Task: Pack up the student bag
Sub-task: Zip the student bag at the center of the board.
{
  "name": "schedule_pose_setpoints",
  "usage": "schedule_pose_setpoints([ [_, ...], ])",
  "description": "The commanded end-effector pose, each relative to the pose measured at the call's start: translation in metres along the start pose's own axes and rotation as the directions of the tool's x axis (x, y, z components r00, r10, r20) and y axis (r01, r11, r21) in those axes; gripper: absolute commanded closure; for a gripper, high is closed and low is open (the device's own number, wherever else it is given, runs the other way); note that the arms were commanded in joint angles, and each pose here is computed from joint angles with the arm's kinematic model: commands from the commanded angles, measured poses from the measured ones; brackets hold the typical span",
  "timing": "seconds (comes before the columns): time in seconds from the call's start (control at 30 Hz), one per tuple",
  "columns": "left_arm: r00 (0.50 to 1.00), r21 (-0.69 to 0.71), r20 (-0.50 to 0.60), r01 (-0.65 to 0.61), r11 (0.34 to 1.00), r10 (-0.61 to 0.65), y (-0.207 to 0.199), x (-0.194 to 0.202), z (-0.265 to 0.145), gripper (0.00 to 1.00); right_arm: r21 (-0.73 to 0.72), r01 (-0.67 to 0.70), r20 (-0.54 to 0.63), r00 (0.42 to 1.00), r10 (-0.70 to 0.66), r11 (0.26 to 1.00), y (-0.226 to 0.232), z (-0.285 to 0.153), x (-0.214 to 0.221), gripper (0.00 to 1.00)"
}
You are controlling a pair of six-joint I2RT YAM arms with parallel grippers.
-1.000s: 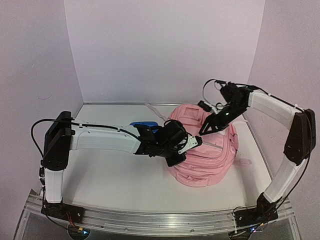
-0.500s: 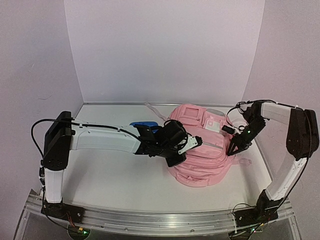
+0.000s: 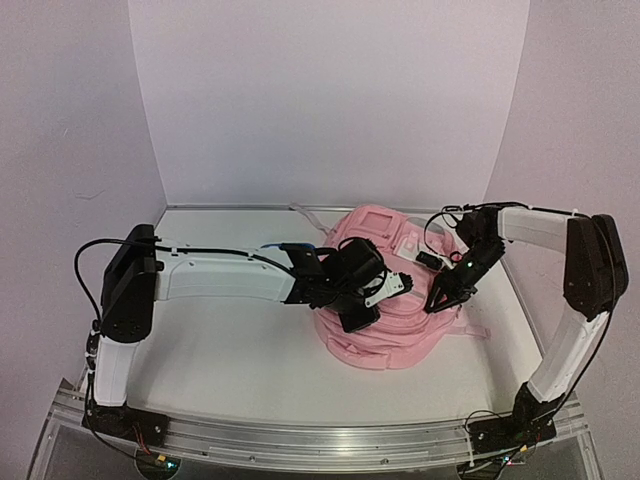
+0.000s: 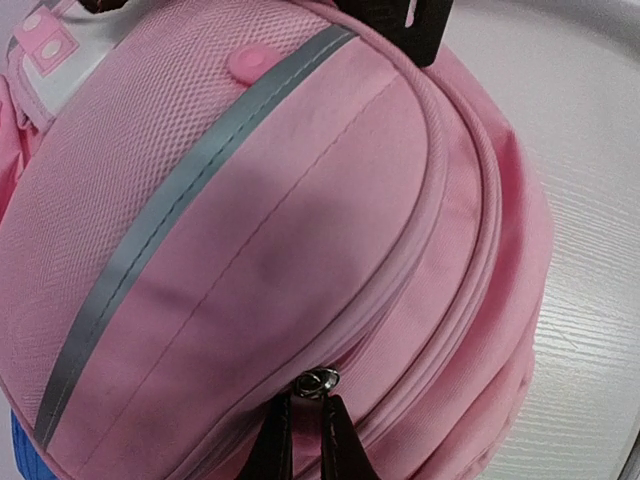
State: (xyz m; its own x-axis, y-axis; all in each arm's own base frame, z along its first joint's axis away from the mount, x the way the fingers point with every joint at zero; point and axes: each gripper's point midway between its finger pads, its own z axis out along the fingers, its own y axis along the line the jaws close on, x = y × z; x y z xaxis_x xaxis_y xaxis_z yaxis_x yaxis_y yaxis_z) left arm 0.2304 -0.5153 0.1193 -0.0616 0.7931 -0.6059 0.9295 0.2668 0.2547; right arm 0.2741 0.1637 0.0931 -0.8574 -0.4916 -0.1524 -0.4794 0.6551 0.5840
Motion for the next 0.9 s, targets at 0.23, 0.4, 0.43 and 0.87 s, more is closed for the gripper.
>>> schedule_pose_setpoints([
  [0.23,0.970,0.079,0.239,-0.072,0.994,0.052,-0.026,-0.091,-0.001,1.00,-0.174,0.040,0.217,0.976,-0.002,0.984,0.055,0.006,-0.079,0.63],
  [0.4,0.961,0.090,0.276,-0.056,0.994,0.029,-0.030,-0.110,-0.006,1.00,-0.188,0.011,0.237,0.971,0.035,0.982,0.054,0.008,-0.089,0.63],
  [0.43,0.957,0.095,0.289,-0.047,0.994,0.018,-0.030,-0.116,-0.009,1.00,-0.187,0.007,0.239,0.970,0.039,0.982,0.054,0.008,-0.090,0.63],
  [0.87,0.944,0.199,0.288,0.104,0.974,-0.159,-0.034,-0.121,-0.045,0.66,-0.069,-0.037,0.288,0.956,0.056,0.997,0.014,-0.022,-0.074,0.61],
])
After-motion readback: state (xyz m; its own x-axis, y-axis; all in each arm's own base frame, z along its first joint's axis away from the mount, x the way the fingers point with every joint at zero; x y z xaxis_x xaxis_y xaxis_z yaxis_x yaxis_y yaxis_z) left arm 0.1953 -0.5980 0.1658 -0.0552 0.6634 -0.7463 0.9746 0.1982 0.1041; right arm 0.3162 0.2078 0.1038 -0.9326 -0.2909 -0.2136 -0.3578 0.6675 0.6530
